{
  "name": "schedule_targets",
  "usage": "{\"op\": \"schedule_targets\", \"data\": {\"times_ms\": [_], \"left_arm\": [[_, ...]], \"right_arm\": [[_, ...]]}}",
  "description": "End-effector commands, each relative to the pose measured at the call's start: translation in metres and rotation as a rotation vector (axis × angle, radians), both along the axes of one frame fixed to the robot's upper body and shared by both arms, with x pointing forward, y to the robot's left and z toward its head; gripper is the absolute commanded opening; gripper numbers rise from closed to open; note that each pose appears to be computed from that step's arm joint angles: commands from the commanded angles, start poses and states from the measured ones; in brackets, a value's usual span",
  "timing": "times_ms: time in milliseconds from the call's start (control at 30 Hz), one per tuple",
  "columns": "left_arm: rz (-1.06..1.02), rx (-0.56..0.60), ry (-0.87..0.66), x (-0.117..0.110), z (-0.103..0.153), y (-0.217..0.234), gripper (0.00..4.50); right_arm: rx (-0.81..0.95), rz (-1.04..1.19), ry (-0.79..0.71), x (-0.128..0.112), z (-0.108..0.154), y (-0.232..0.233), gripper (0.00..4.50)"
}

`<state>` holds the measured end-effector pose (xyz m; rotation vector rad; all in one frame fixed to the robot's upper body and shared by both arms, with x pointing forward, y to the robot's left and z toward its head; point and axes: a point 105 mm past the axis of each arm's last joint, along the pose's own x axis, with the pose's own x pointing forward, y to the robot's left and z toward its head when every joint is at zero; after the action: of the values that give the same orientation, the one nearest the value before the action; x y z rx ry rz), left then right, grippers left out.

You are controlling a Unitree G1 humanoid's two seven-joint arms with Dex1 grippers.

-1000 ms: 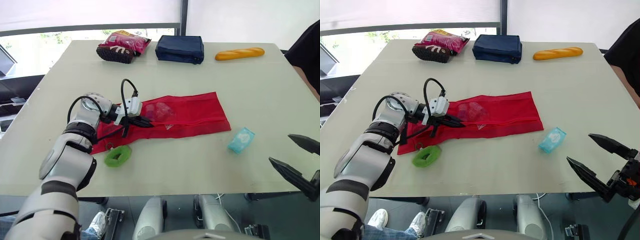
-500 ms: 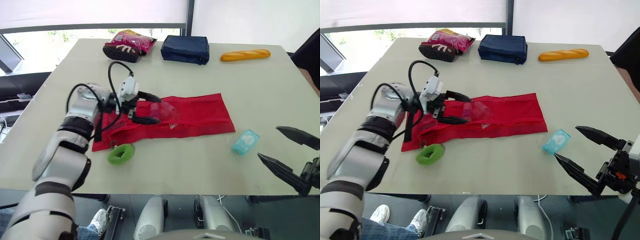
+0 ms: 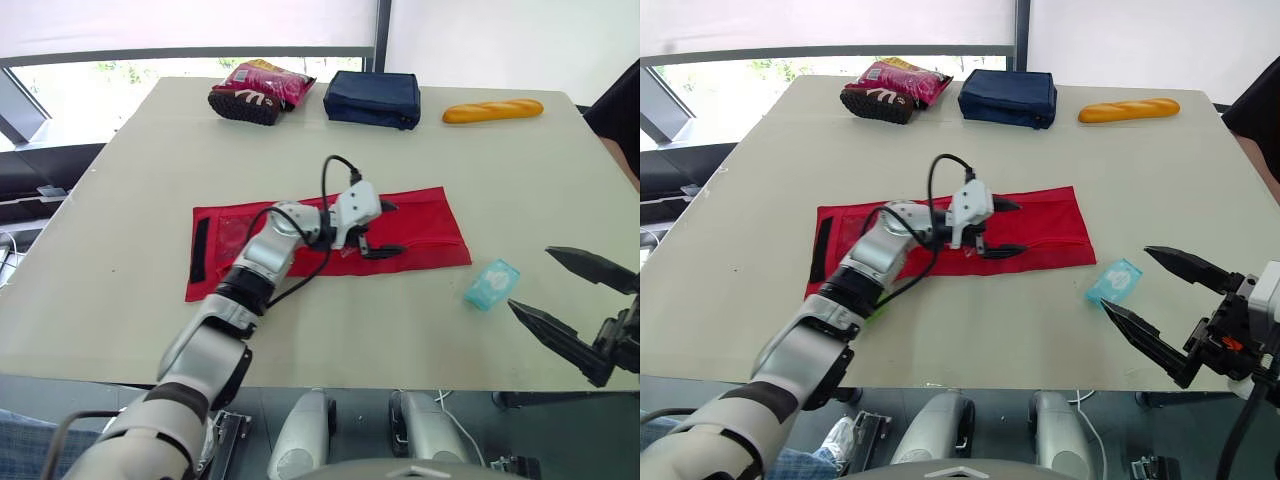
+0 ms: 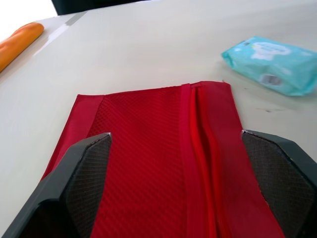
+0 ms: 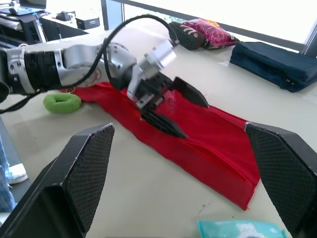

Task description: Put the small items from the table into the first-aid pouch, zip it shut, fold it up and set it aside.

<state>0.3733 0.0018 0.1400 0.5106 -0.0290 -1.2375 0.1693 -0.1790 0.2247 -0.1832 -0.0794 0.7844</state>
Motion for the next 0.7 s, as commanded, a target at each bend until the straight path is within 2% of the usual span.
{"op": "schedule_targets", "data": {"times_ms": [33, 267, 333, 367, 467, 533, 667, 700], "left_arm": [[0.061, 0.014, -0.034, 0.008, 0.003, -0.012, 4.44], [0.087, 0.13, -0.076, 0.01, -0.018, -0.017, 4.44], [0.103, 0.129, -0.067, 0.011, -0.019, -0.015, 3.92], [0.104, 0.139, -0.084, 0.012, -0.02, -0.014, 3.81], [0.11, 0.124, -0.076, 0.012, -0.019, -0.013, 2.56], [0.109, 0.118, -0.079, 0.013, -0.018, -0.014, 2.02], [0.111, 0.096, -0.067, 0.014, -0.014, -0.013, 0.2], [0.111, 0.091, -0.065, 0.014, -0.013, -0.013, 0.07]], "right_arm": [[-0.006, 0.017, -0.036, -0.003, 0.006, 0.006, 4.5], [-0.008, 0.009, -0.04, -0.004, 0.005, 0.006, 4.5], [-0.01, 0.006, -0.04, -0.004, 0.005, 0.006, 4.5], [-0.011, 0.005, -0.039, -0.004, 0.005, 0.006, 4.5], [-0.013, 0.001, -0.038, -0.004, 0.004, 0.005, 4.5], [-0.016, -0.003, -0.037, -0.004, 0.004, 0.003, 4.5], [-0.029, -0.029, -0.04, -0.004, 0.004, -0.002, 4.5], [-0.033, -0.039, -0.04, -0.004, 0.004, -0.004, 4.5]]}}
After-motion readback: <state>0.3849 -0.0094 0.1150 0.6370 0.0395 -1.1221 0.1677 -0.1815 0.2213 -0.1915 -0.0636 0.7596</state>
